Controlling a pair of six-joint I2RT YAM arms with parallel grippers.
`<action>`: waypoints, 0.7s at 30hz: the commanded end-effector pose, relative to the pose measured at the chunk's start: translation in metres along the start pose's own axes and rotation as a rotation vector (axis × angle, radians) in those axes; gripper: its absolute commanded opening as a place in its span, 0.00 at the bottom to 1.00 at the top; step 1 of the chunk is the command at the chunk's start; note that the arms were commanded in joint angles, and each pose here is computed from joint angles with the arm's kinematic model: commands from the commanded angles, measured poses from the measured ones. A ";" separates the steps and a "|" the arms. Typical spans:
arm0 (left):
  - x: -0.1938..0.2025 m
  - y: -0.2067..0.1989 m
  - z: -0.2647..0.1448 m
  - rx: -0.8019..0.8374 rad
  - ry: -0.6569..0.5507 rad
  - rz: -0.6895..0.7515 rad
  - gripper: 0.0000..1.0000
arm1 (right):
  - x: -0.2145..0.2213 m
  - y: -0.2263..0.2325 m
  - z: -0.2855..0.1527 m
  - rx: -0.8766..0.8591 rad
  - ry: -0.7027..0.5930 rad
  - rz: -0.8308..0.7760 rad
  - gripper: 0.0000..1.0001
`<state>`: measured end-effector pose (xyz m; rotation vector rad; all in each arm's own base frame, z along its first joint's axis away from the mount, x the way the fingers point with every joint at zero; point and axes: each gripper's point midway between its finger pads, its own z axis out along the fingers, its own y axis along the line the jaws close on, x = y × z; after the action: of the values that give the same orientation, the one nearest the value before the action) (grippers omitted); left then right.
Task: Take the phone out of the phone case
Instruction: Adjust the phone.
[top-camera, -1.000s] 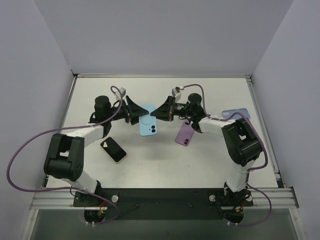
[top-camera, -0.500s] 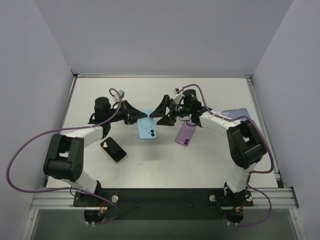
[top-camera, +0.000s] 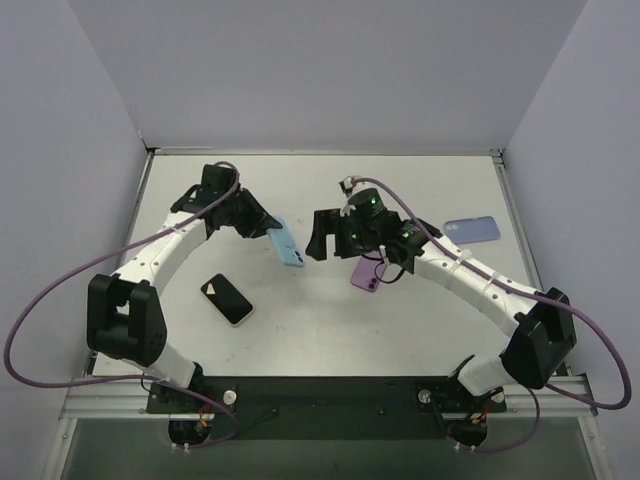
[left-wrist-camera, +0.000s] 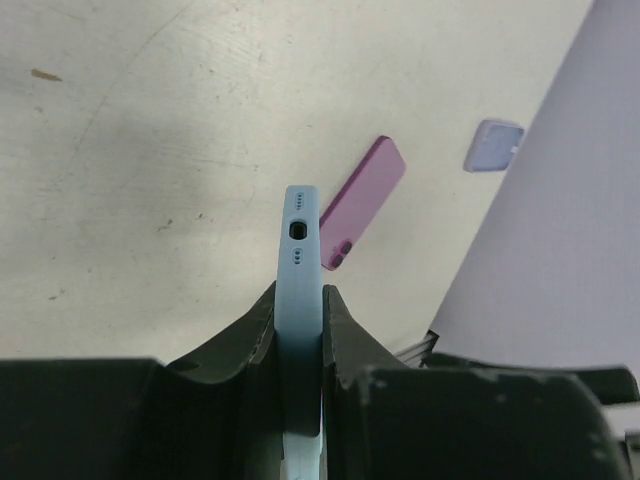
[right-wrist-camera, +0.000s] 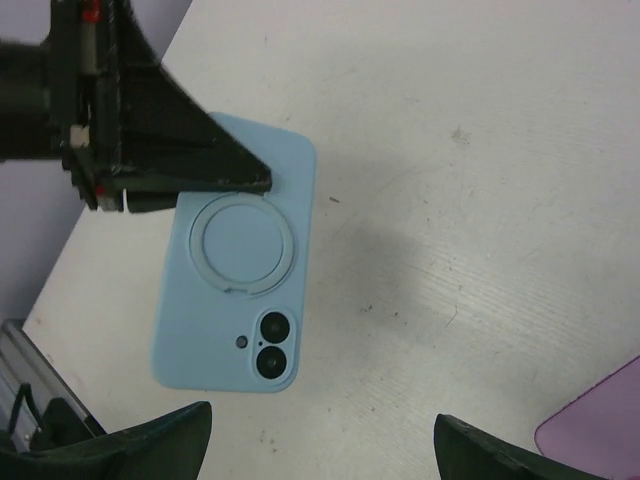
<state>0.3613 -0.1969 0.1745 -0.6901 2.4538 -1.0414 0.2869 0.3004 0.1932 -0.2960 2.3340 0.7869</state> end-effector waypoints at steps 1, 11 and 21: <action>-0.001 0.006 -0.004 -0.264 -0.018 -0.023 0.00 | -0.001 0.004 -0.014 0.138 -0.059 -0.211 0.84; 0.017 0.010 0.003 -0.470 0.023 -0.039 0.00 | 0.002 0.044 0.004 0.180 -0.104 -0.419 0.84; 0.013 0.016 -0.008 -0.568 -0.001 -0.037 0.00 | 0.024 0.056 0.037 0.250 -0.058 -0.550 0.76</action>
<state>0.3433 -0.2025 0.1476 -0.7748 2.8060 -0.4227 0.2565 0.3636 0.1739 -0.7393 2.1582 0.3272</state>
